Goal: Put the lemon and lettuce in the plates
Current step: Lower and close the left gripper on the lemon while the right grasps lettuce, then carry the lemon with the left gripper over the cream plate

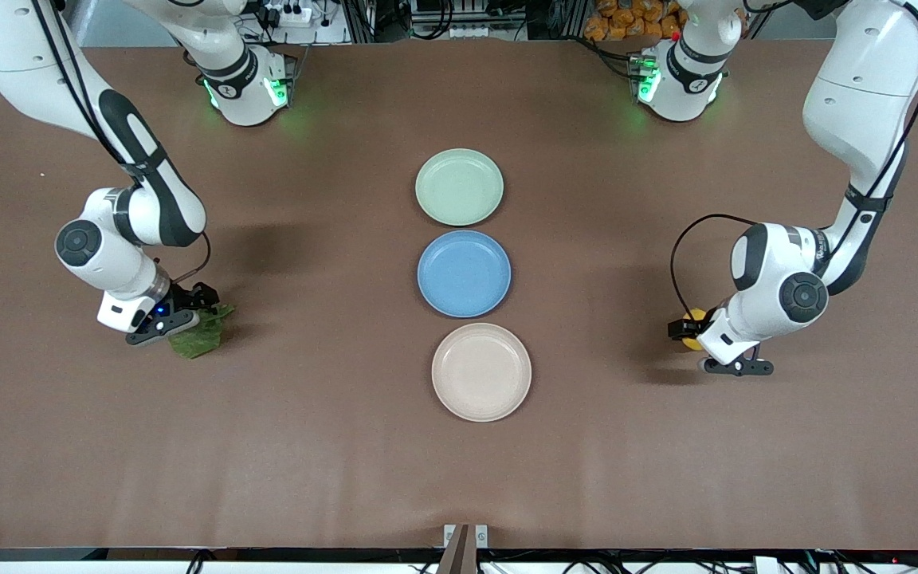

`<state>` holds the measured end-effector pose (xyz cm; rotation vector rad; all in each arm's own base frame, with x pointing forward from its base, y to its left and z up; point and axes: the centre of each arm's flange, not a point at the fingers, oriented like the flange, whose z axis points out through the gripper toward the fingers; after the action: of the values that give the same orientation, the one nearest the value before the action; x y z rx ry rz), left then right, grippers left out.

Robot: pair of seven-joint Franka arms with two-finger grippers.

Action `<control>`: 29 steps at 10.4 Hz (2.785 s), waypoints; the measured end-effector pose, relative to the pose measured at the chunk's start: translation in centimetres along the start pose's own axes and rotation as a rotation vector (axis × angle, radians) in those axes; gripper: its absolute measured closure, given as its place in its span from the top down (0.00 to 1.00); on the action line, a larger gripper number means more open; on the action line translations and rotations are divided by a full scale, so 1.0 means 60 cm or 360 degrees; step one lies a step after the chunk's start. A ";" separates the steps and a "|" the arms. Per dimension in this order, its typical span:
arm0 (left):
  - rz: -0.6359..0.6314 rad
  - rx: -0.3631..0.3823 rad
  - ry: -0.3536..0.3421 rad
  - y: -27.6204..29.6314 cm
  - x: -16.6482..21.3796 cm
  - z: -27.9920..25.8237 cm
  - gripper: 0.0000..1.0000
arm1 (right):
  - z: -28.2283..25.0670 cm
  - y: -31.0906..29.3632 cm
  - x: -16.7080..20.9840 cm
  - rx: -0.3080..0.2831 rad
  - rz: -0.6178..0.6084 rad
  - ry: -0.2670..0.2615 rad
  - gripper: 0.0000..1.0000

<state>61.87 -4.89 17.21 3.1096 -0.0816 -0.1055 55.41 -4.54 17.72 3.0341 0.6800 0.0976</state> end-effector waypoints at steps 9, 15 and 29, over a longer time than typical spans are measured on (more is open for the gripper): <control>0.0041 -0.0007 0.0069 0.024 0.020 -0.027 0.58 | -0.007 0.004 0.011 -0.0013 -0.0003 0.0026 1.00; 0.0223 -0.0060 0.0201 0.158 0.051 -0.148 0.58 | 0.021 -0.001 0.009 0.0010 -0.0007 -0.0006 1.00; 0.0538 -0.0275 0.0419 0.453 0.056 -0.246 0.58 | -0.041 0.012 0.026 -0.0040 0.0003 0.0068 0.11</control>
<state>64.86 -31.82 32.52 2.8562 -0.5527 0.2871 56.96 -4.45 20.30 3.0167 0.6734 0.1703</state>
